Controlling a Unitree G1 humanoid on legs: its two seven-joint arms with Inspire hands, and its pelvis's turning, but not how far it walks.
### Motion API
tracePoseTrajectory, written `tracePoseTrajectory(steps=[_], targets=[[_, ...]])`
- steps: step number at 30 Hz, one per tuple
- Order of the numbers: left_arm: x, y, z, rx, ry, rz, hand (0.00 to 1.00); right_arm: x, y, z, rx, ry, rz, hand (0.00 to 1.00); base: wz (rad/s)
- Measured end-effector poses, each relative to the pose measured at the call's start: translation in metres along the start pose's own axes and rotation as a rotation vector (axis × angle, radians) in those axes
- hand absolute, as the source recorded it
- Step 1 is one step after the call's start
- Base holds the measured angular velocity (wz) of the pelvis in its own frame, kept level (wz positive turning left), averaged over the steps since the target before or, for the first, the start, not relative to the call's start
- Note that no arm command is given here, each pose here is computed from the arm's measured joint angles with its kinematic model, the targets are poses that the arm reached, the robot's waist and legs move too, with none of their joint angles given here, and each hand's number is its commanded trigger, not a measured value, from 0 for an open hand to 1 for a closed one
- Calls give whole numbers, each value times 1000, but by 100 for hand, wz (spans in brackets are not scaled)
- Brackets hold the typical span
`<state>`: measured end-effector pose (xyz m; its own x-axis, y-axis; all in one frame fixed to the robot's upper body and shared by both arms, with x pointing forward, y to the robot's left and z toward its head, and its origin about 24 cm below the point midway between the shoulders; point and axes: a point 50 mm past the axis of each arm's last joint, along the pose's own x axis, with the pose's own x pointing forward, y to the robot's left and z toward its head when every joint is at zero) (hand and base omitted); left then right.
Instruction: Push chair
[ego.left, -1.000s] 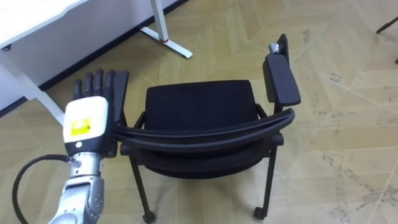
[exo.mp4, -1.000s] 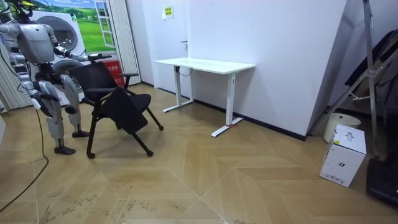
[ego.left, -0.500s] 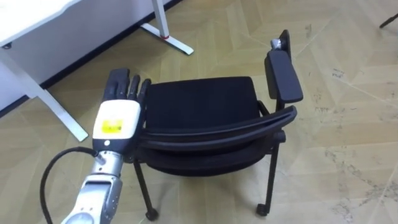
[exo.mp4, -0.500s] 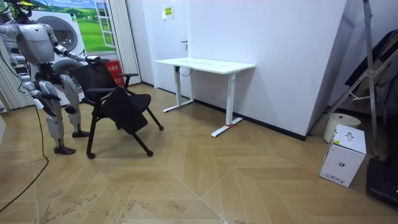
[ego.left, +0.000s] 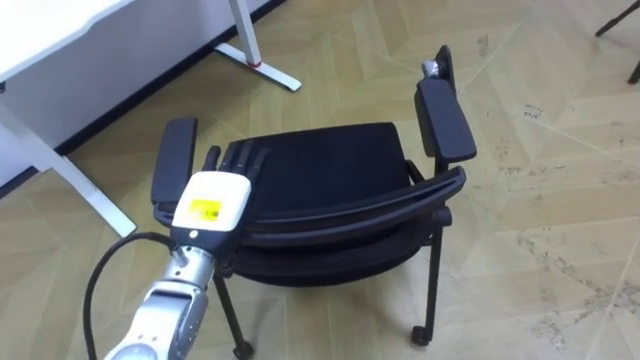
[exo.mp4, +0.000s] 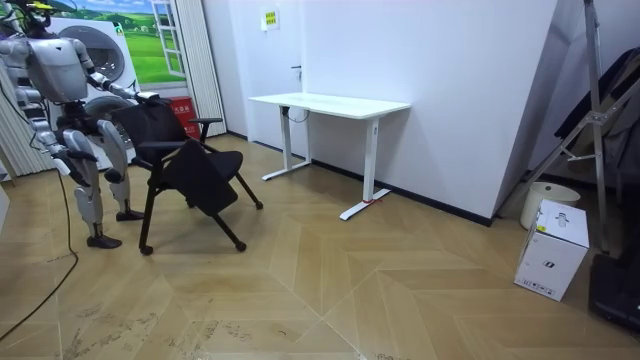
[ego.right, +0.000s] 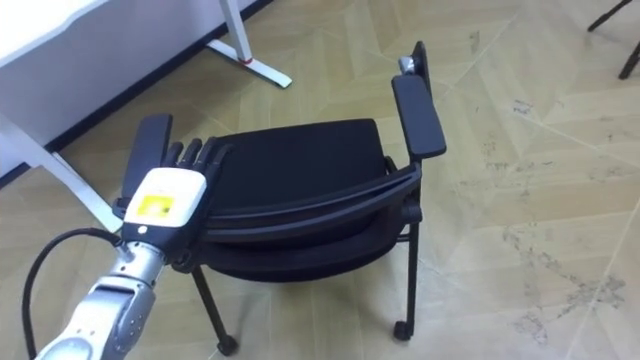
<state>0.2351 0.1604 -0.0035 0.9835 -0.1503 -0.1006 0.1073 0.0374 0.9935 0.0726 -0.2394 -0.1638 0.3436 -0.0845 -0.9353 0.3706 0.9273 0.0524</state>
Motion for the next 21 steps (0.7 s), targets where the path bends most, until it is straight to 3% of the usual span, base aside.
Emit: tracePoseTrajectory(steps=[8, 15, 16, 17, 18, 21], targets=[[-3, -8, -6, -68, 34, -24, 0, 0, 0, 1, -42, 5, 1, 0, -9], [6, -16, -13, -122, 52, -59, 0, -1, -5, 2, -27, 7, -5, 0, -7], [7, -17, -14, -125, 55, -61, 12, -1, -5, 2, -32, 7, -6, 0, -12], [7, -18, -16, -133, 64, -65, 80, -1, -5, 3, -45, 7, -5, 0, -11], [8, -19, -17, -139, 70, -69, 100, -1, -5, 3, -47, 7, -4, 0, -10], [9, -21, -21, -153, 78, -78, 100, -1, -6, 1, -59, 23, -3, 0, -9]])
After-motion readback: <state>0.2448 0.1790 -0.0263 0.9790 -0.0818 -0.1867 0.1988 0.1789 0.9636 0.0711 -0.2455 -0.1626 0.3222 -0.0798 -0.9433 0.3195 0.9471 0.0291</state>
